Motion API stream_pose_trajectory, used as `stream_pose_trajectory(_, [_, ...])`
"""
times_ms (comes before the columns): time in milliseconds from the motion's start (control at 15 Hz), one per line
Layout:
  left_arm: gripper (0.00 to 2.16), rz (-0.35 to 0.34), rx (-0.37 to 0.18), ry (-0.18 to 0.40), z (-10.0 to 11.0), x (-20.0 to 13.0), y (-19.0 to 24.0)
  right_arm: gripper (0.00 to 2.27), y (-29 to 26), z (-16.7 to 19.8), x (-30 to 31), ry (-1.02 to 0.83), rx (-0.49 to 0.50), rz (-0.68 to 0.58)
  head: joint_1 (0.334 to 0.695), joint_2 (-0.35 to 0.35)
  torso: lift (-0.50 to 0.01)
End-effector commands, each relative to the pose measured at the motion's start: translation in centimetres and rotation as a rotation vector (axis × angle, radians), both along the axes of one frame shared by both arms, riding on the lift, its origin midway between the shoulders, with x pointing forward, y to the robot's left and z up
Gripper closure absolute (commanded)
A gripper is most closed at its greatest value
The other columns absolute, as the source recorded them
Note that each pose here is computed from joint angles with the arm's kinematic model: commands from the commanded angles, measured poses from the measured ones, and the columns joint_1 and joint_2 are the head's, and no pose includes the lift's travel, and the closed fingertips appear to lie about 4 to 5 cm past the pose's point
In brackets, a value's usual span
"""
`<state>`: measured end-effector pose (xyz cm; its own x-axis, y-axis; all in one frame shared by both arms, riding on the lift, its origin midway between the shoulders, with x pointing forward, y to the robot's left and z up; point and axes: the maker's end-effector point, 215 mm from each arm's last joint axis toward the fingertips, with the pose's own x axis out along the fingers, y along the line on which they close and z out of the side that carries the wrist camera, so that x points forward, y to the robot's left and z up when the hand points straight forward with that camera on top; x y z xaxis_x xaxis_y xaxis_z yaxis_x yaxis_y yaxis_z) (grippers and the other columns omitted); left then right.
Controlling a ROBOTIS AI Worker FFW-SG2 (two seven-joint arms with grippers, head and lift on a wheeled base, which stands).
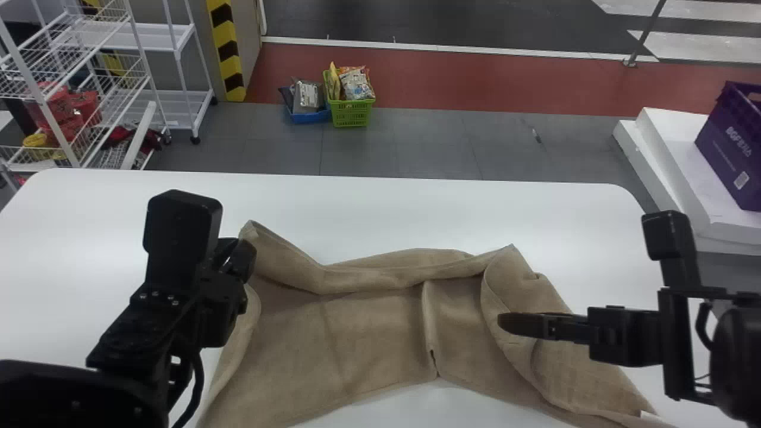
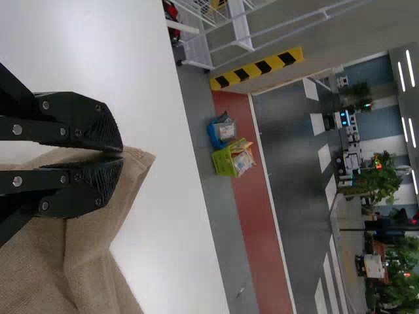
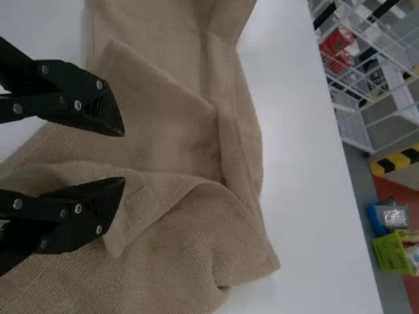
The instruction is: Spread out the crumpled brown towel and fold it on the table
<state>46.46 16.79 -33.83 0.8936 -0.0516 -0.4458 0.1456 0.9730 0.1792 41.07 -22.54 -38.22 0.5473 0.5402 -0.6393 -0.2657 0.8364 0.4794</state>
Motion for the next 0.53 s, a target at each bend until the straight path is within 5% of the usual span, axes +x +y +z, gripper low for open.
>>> stream_pose_trajectory(0, [1.00,0.001,-0.002,-0.001,0.1,-0.4,0.0,0.08,-0.7,2.6,1.1,-0.054,0.124,-0.068,0.695,-0.074,-0.127])
stream_pose_trajectory(467, [1.00,-0.010,0.011,0.010,-0.6,-1.0,-0.2,0.19,-5.2,-2.3,-2.9,0.045,0.112,-0.284,0.695,-0.141,-0.127])
